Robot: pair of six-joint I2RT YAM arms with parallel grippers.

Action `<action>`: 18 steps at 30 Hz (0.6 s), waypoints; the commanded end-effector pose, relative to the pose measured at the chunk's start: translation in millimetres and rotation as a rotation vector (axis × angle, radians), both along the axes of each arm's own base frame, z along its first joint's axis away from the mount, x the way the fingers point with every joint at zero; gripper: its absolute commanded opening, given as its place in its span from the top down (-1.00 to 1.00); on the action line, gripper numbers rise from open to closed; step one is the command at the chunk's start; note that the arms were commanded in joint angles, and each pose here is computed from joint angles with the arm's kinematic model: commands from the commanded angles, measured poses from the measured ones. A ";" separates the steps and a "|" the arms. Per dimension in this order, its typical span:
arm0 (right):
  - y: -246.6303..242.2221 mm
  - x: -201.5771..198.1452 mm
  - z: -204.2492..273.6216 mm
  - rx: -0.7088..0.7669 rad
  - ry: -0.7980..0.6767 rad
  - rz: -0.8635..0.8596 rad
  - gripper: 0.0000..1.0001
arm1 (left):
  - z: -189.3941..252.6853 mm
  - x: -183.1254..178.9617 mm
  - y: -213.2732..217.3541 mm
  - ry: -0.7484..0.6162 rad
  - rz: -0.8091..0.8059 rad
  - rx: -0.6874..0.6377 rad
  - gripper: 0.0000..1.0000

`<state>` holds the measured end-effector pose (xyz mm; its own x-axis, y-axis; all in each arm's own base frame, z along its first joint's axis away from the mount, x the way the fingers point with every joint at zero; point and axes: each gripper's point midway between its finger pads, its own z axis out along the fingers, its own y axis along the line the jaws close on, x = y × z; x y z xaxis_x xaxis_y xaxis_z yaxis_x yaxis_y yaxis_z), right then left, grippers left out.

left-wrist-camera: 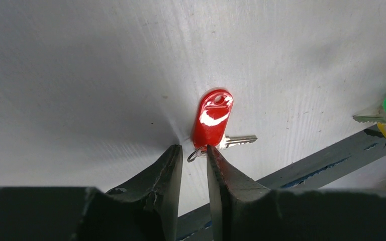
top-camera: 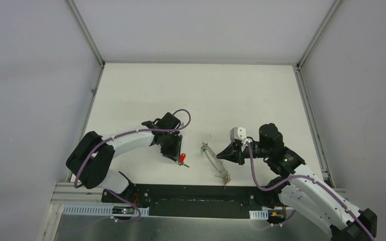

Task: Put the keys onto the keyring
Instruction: Pick up the key from the center of the board.

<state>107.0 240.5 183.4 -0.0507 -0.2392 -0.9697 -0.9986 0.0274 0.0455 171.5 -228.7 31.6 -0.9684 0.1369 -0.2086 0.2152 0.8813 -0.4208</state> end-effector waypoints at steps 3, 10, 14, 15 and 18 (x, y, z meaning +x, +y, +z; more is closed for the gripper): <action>6.2 3.5 31.6 0.070 -0.062 0.018 1.00 | 0.4 -1.2 5.4 -0.018 -0.010 -0.002 0.52; 6.6 3.7 31.7 0.071 -0.061 0.019 1.00 | 1.5 -2.3 2.2 -0.012 -0.023 -0.019 0.67; 6.4 3.2 31.6 0.071 -0.061 0.018 1.00 | 1.8 -4.0 -0.2 -0.006 -0.036 -0.034 0.81; 6.3 3.3 31.6 0.072 -0.062 0.018 1.00 | 2.2 -4.4 -0.7 -0.006 -0.039 -0.038 0.83; 6.2 3.6 31.5 0.071 -0.061 0.017 1.00 | 5.3 -3.9 -2.7 -0.014 -0.047 -0.052 0.98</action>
<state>107.1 241.0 181.4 -0.0692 -0.2444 -0.9672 -0.9975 0.0304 0.0636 164.4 -227.0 28.5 -0.9701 0.1520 -0.1890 0.2207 0.8762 -0.4284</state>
